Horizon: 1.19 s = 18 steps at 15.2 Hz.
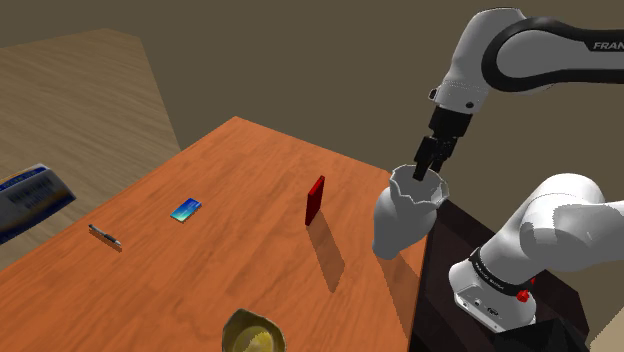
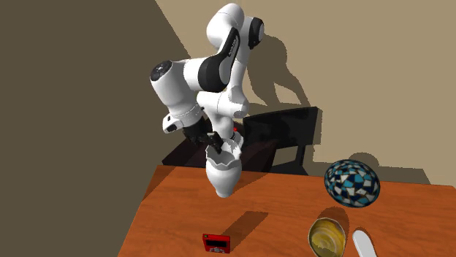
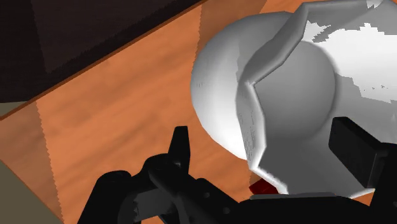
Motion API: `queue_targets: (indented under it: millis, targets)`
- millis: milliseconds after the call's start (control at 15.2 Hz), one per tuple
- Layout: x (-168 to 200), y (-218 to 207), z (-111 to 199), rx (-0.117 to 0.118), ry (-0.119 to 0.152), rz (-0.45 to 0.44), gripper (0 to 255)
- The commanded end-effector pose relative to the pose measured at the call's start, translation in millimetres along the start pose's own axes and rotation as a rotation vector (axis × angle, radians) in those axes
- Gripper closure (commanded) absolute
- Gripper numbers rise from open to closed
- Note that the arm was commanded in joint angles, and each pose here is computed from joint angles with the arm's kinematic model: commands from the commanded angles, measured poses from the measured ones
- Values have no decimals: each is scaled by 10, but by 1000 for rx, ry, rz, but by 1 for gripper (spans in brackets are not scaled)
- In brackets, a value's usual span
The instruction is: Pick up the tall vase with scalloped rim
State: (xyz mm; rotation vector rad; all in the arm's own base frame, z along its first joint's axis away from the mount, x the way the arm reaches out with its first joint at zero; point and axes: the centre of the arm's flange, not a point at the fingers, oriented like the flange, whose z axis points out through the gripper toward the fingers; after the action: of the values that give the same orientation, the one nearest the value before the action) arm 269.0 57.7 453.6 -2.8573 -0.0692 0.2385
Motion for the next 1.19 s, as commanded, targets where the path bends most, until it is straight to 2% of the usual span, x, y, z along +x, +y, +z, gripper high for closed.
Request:
queue_targets:
  millis: [0,66,132,726,1122]
  targets:
    - [21,29,82,0,0,0,0]
    - [21,29,82,0,0,0,0]
    - [24,27,86,0,0,0,255]
    - [21,29,82,0,0,0,255]
    - [-29,-58,-219,0,0,0,255]
